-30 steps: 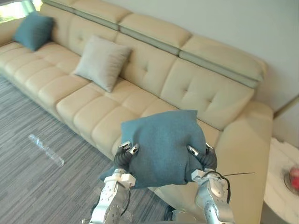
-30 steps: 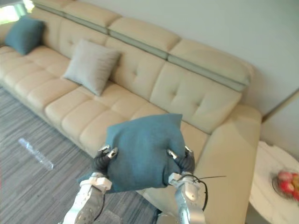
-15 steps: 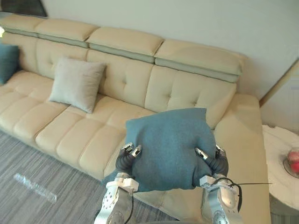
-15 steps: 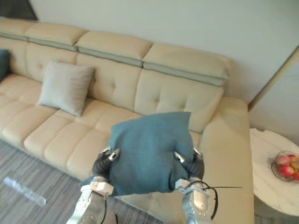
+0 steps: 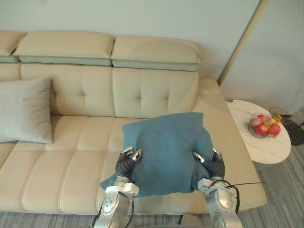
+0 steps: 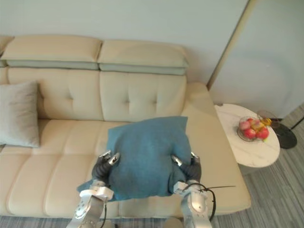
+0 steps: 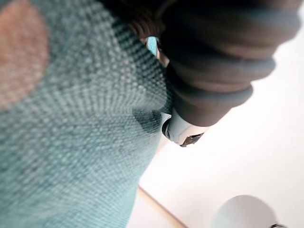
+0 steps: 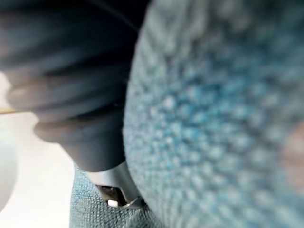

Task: Pick up cushions and gather them together orderly.

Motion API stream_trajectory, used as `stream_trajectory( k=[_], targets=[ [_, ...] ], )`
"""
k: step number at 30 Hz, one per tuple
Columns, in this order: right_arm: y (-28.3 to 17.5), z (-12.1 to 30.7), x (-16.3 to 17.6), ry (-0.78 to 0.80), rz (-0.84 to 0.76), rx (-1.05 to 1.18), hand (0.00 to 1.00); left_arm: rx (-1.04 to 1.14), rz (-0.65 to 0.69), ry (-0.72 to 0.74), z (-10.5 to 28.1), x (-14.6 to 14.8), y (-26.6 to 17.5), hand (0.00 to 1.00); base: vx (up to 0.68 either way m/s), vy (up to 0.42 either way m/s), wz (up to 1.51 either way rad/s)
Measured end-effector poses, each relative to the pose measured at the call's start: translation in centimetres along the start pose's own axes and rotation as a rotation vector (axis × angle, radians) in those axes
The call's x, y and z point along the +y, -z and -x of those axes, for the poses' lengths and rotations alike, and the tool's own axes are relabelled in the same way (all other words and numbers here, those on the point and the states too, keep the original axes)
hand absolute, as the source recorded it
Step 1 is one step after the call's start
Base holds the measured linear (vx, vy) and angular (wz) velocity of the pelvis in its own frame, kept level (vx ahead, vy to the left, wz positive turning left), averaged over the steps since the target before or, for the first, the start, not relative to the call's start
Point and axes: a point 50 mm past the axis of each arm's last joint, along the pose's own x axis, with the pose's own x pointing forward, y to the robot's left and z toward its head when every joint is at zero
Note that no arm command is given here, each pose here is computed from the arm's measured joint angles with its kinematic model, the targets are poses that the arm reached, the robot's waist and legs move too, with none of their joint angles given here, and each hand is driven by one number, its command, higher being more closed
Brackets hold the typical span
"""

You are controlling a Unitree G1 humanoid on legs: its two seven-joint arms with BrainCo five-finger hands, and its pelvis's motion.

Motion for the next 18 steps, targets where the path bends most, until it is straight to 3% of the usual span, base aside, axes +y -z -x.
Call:
stream_trajectory(
  k=[13, 18],
  targets=[
    [-0.7, -0.4, 0.1, -0.012, 0.016, -0.028, 1.00, -0.040, -0.017, 0.006, -0.7, -0.6, -0.9, 1.00, 0.02, -0.028, 0.02],
    [-5.4, -4.0, 3.5, -0.078, -0.028, -0.223, 1.00, -0.282, -0.036, 0.065, -4.2, -3.4, -6.1, 1.00, -0.07, -0.021, 0.10]
  ],
)
